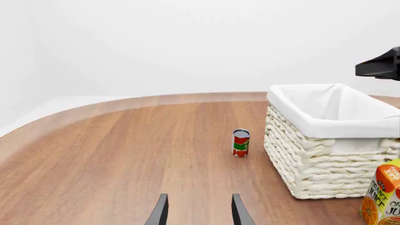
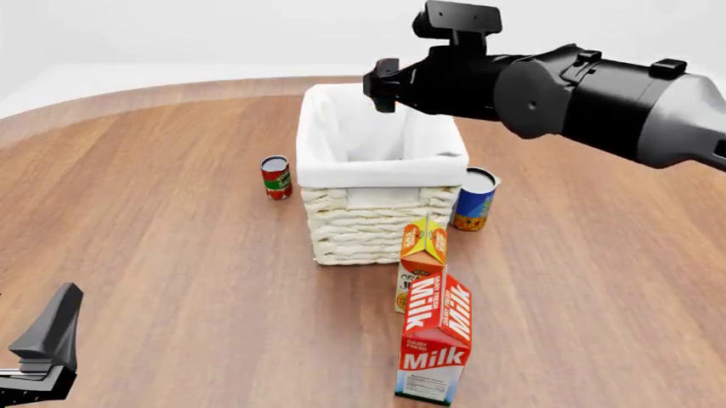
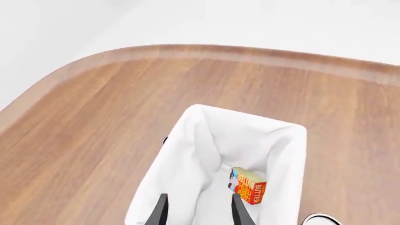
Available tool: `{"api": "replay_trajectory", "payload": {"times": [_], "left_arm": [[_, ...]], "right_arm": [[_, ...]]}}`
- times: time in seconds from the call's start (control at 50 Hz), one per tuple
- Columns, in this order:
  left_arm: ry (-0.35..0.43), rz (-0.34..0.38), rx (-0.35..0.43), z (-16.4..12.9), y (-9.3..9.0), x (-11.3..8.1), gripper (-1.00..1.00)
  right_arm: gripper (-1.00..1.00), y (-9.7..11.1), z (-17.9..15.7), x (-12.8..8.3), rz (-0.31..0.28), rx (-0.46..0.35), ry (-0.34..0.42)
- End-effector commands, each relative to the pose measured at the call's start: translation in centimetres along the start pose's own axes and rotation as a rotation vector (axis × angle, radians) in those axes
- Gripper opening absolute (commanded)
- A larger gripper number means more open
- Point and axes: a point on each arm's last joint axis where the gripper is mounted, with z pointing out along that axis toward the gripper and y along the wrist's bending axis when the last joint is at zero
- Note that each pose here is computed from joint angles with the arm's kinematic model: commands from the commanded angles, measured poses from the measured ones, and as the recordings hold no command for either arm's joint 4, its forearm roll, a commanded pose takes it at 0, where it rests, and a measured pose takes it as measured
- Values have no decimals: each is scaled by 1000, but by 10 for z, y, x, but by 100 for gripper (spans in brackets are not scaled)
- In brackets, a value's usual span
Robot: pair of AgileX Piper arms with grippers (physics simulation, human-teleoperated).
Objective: Pick up the butter and put it in the basket.
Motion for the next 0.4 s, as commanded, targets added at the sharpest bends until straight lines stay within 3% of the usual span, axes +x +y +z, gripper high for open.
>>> {"api": "replay_trajectory", "payload": {"times": [0.02,0.14,0.18,0.22,0.28,0.32,0.4], "left_arm": [[0,0,0,0,0,0,100],[0,0,0,0,0,0,100],[0,0,0,0,0,0,100],[0,0,0,0,0,0,100],[0,0,0,0,0,0,100],[0,0,0,0,0,0,100],[0,0,0,0,0,0,100]], "right_arm": [[100,1,-24,-19,2,-6,-61],[100,12,-76,-35,-9,-41,-138],[100,4,-103,-46,-25,-18,-184],[100,-17,-119,-59,-52,53,-244],[100,-27,-137,-66,-24,88,-293],[100,-31,-166,-71,-82,113,-382],[100,-26,-193,-73,-22,88,-466]]}}
